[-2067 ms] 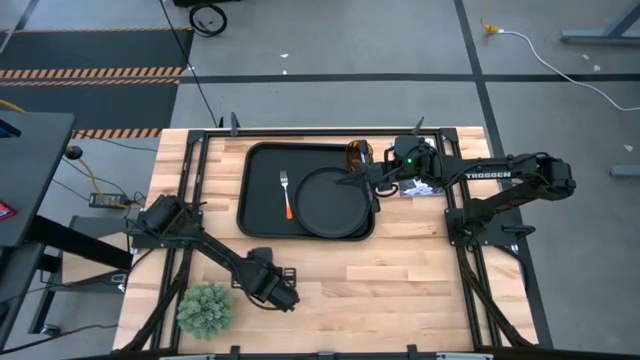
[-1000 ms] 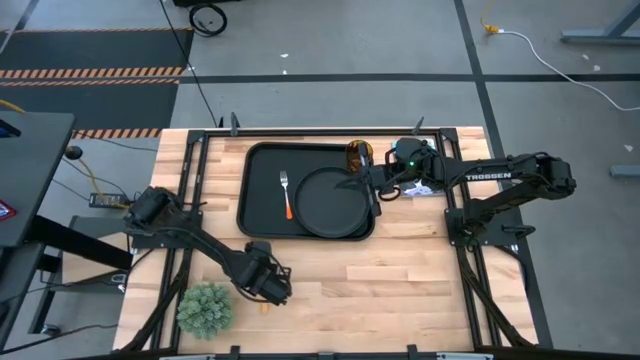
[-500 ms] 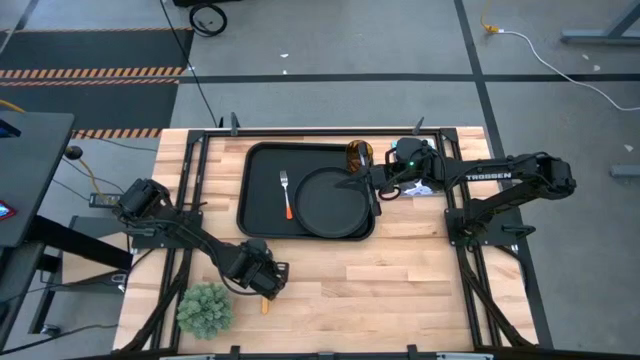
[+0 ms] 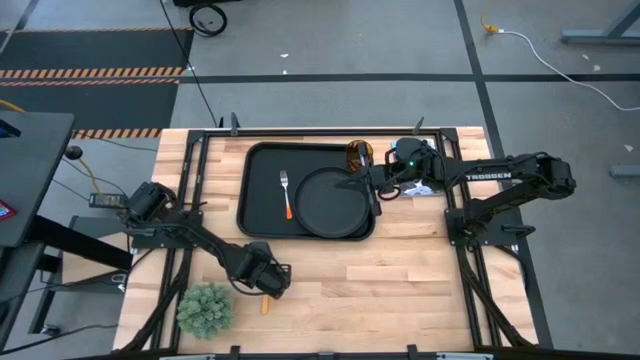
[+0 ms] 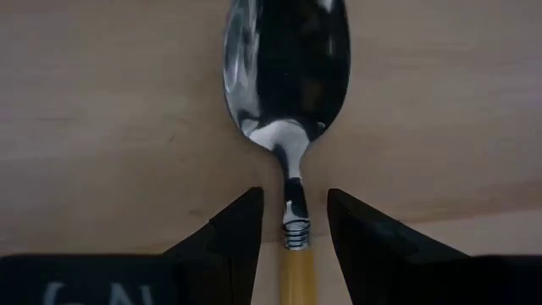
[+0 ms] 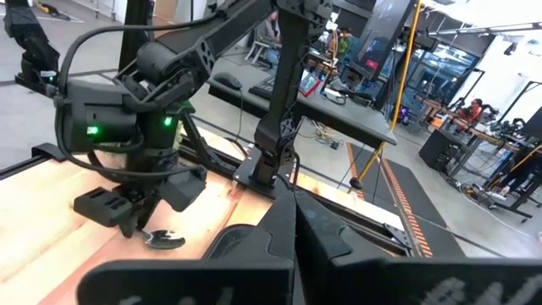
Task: Pick and place plate/cup/fork/spoon on tray
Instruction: Put the light brown spoon on the black tray on the left side of the orange fork
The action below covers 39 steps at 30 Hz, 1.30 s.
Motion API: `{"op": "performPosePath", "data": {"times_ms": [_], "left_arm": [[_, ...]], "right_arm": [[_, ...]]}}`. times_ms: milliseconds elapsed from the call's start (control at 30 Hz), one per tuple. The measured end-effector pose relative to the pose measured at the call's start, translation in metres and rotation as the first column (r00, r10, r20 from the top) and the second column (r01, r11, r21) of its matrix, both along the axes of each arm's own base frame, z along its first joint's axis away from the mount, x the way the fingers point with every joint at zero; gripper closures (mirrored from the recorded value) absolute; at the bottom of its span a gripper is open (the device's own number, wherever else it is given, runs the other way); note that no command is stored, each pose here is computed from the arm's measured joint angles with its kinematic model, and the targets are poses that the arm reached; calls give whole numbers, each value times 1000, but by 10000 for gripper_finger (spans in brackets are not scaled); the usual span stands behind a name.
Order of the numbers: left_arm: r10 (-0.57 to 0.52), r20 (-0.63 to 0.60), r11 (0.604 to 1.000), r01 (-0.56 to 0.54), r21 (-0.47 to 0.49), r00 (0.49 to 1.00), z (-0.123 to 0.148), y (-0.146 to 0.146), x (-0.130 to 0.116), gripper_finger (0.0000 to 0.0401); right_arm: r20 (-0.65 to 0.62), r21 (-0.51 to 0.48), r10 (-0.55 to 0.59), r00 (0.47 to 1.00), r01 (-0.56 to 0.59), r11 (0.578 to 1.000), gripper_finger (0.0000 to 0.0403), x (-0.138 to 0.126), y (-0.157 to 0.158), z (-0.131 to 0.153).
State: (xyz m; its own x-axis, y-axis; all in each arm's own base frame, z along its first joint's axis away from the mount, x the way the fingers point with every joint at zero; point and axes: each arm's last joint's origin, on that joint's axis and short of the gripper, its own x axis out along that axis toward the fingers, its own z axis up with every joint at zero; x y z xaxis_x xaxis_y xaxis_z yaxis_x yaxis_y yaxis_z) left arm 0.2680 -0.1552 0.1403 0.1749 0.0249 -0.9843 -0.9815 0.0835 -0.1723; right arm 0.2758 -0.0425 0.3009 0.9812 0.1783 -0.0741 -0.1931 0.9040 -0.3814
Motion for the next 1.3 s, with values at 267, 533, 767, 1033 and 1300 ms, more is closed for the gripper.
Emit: {"op": "performPosePath", "data": {"times_ms": [267,533,767,1033,1300], "left_arm": [[-24,-32,999,23,-34,999,-1,3,1,288],[-19,-46,1000,17,-26,999,-1,6,1,352],[-21,-47,1000,20,-18,999,-1,6,0,363],[-25,-60,1000,25,6,998,8,10,1,360],[-48,-77,998,50,28,996,31,22,4,359]], "right_arm": [[0,1,0,1000,0,1000,399,0,0,0],[-3,1,0,1000,0,1000,399,0,0,0],[-2,1,0,1000,0,1000,399,0,0,0],[0,2,0,1000,0,1000,399,0,0,0],[2,2,0,1000,0,1000,399,0,0,0]]}}
